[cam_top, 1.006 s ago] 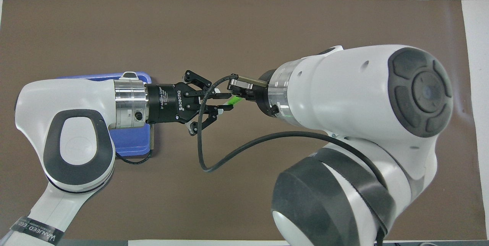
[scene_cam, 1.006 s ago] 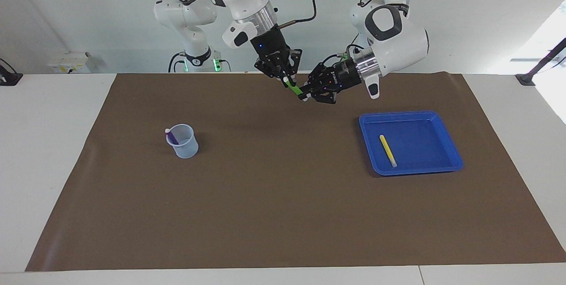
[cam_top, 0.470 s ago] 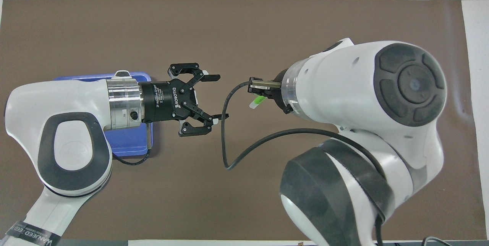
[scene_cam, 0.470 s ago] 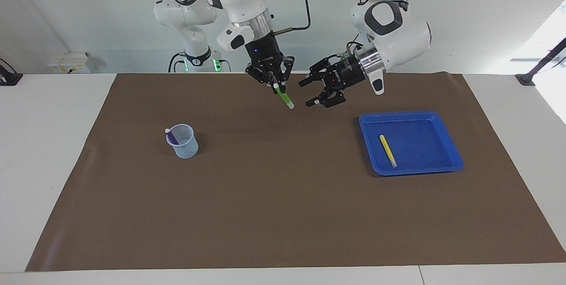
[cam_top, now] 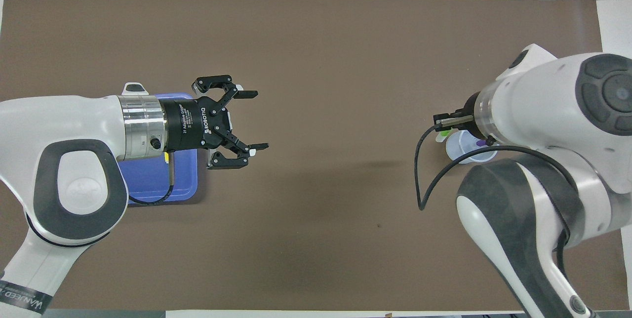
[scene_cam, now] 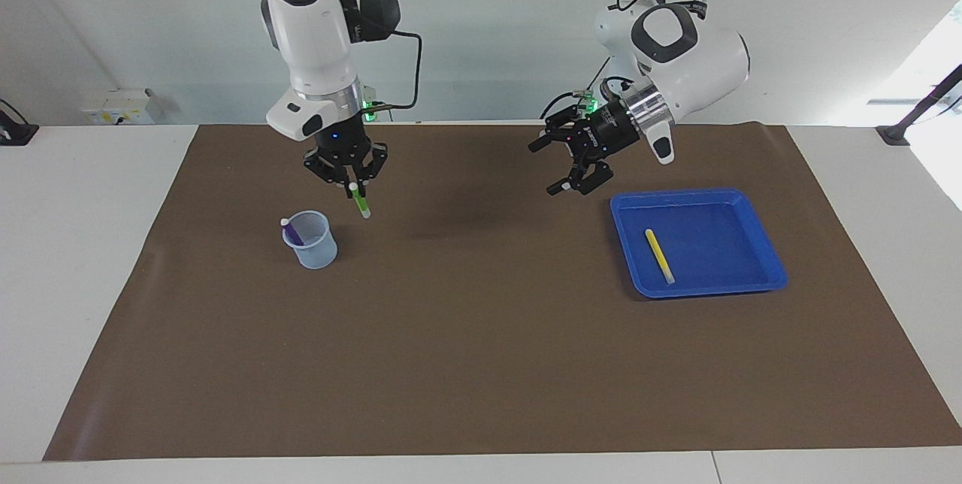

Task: Transfer and insert pens with both arms
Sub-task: 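Insert the green pen into the cup with the right gripper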

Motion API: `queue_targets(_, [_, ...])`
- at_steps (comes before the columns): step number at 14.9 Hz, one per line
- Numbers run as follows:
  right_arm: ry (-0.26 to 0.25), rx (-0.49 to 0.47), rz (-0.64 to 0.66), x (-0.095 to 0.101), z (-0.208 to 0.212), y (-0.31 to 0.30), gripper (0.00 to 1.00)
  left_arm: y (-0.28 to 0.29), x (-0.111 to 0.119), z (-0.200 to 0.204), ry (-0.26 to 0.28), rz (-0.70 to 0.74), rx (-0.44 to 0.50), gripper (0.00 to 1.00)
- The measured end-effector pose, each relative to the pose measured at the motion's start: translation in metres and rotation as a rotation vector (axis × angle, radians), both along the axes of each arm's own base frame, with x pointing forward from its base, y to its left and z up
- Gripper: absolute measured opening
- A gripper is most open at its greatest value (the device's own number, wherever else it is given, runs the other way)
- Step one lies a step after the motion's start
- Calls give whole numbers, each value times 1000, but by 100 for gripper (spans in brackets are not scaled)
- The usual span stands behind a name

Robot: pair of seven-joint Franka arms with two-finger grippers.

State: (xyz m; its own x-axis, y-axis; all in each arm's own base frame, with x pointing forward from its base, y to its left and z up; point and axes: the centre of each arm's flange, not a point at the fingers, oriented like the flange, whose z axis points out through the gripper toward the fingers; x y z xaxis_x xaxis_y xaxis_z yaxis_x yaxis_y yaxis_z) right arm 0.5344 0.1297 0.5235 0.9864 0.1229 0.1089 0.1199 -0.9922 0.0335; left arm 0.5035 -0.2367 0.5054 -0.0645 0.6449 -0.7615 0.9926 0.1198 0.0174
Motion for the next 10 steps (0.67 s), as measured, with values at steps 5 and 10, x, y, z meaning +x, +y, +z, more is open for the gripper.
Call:
queue_targets(5, [-41,-4,-23,-15,-27,-67,18,21,6,-5,-38,-39,132,100])
queue_targets(10, [-86,2,-36,-37,-63,-96,18,45,10,-10,-99,-160,281,100])
